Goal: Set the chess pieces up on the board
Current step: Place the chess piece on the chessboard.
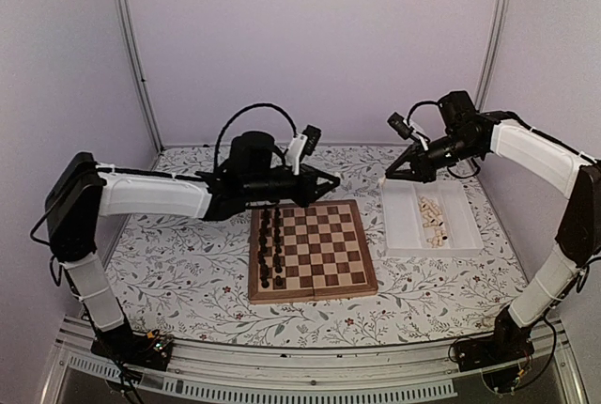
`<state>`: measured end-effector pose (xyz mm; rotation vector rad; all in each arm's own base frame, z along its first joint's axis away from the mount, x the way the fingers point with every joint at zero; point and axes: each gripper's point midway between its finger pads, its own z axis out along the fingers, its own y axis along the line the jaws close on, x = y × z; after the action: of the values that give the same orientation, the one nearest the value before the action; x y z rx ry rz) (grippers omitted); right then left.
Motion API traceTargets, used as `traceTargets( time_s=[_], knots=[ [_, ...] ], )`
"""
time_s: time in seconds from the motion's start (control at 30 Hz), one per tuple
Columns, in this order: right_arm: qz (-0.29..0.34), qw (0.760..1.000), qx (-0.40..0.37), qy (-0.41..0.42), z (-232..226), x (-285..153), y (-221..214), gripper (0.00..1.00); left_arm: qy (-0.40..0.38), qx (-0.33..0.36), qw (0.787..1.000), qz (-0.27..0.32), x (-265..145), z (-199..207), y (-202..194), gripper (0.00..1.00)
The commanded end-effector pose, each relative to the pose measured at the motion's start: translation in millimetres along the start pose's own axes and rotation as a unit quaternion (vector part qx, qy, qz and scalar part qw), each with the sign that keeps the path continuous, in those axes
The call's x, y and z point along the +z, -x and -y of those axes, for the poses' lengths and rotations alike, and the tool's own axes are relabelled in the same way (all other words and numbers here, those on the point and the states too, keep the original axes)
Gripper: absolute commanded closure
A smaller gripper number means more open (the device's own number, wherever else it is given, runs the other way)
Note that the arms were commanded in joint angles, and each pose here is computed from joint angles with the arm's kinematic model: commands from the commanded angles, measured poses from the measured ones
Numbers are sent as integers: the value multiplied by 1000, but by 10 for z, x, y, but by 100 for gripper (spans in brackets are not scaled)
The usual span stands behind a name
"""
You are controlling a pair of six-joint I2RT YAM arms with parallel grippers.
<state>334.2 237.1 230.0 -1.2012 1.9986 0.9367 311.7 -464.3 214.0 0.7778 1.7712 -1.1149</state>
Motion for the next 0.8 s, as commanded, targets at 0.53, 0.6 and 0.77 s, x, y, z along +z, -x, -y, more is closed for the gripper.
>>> traceTargets(
  time_s=[0.53,0.6,0.77],
  knots=[
    [-217,968,-100,-72,197,1392,-877,96,177,-85,980,27,-1354,-1375,532,100],
    [-226,966,-103,-69,179,1444,-937,96,181,-78,980,33,-1396,-1364,583,100],
    [-239,964,-105,-57,104,1496,-1051,96,178,-78,980,32,-1401,-1341,591,100]
  ],
)
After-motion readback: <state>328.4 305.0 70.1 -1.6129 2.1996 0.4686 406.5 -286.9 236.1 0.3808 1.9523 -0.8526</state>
